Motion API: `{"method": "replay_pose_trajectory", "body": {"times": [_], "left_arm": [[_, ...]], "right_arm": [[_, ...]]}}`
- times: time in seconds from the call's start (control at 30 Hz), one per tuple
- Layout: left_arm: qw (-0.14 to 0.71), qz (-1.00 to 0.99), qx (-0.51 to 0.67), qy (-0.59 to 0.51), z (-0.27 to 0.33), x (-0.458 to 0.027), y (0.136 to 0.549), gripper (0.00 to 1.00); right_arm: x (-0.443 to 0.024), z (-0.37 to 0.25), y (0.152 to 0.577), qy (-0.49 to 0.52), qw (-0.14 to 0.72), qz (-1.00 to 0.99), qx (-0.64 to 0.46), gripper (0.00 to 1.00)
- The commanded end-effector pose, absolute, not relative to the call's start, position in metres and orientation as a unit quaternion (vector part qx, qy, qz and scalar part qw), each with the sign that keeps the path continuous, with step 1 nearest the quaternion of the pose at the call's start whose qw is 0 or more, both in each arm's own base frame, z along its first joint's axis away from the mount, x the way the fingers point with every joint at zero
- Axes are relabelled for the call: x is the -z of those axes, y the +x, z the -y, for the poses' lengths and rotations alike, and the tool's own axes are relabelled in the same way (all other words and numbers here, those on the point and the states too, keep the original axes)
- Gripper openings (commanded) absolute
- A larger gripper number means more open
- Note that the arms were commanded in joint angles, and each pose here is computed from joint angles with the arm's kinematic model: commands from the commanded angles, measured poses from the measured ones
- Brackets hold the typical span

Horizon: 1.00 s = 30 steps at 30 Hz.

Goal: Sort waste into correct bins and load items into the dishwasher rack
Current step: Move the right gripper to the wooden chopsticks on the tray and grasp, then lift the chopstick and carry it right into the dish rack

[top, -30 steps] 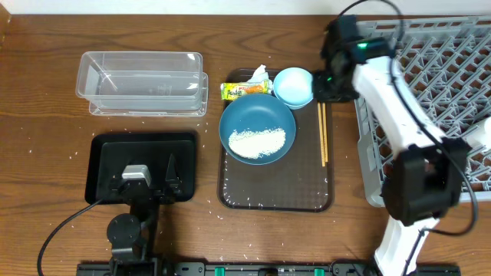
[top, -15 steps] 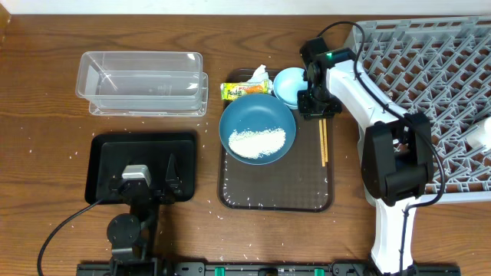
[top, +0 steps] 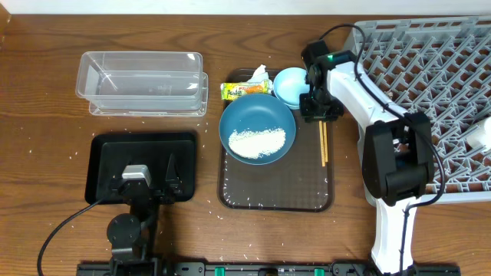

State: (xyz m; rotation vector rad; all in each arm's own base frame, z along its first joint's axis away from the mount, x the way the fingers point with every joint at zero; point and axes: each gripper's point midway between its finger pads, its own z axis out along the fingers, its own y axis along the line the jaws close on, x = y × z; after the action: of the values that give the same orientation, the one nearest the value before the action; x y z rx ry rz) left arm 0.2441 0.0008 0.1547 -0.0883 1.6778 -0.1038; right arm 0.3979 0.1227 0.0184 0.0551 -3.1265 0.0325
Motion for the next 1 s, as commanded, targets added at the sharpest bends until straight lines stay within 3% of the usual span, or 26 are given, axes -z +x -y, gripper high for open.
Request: {"method": "replay_pose_trajectory", "body": {"times": [0.0, 0.4, 0.53, 0.63, 0.67, 0.97], "left_arm": [[0.652, -0.756, 0.044, -0.035, 0.000, -0.139, 0.244, 0.98], [0.652, -0.756, 0.044, -0.035, 0.000, -0.139, 0.244, 0.98], [0.652, -0.756, 0.044, -0.036, 0.000, -0.139, 0.244, 0.98], [0.652, -0.756, 0.044, -0.036, 0.000, -0.139, 0.244, 0.98], [0.652, -0.756, 0.044, -0.035, 0.000, -0.139, 0.244, 0.98], [0.652, -0.756, 0.044, -0.036, 0.000, -0.139, 0.244, 0.98]], "right_arm": [[-0.008, -0.109, 0.392, 0.004, 0.021, 1.000, -0.020, 0.35], [0.003, -0.111, 0.391, 0.005, 0.015, 1.000, -0.016, 0.31], [0.011, -0.114, 0.390, 0.008, 0.009, 1.000, -0.014, 0.19], [0.016, -0.113, 0.386, 0.001, 0.013, 1.000, -0.015, 0.03], [0.016, -0.113, 0.385, -0.002, 0.014, 1.000, -0.016, 0.01], [-0.038, -0.103, 0.406, -0.013, -0.016, 1.000, -0.010, 0.01]]}}
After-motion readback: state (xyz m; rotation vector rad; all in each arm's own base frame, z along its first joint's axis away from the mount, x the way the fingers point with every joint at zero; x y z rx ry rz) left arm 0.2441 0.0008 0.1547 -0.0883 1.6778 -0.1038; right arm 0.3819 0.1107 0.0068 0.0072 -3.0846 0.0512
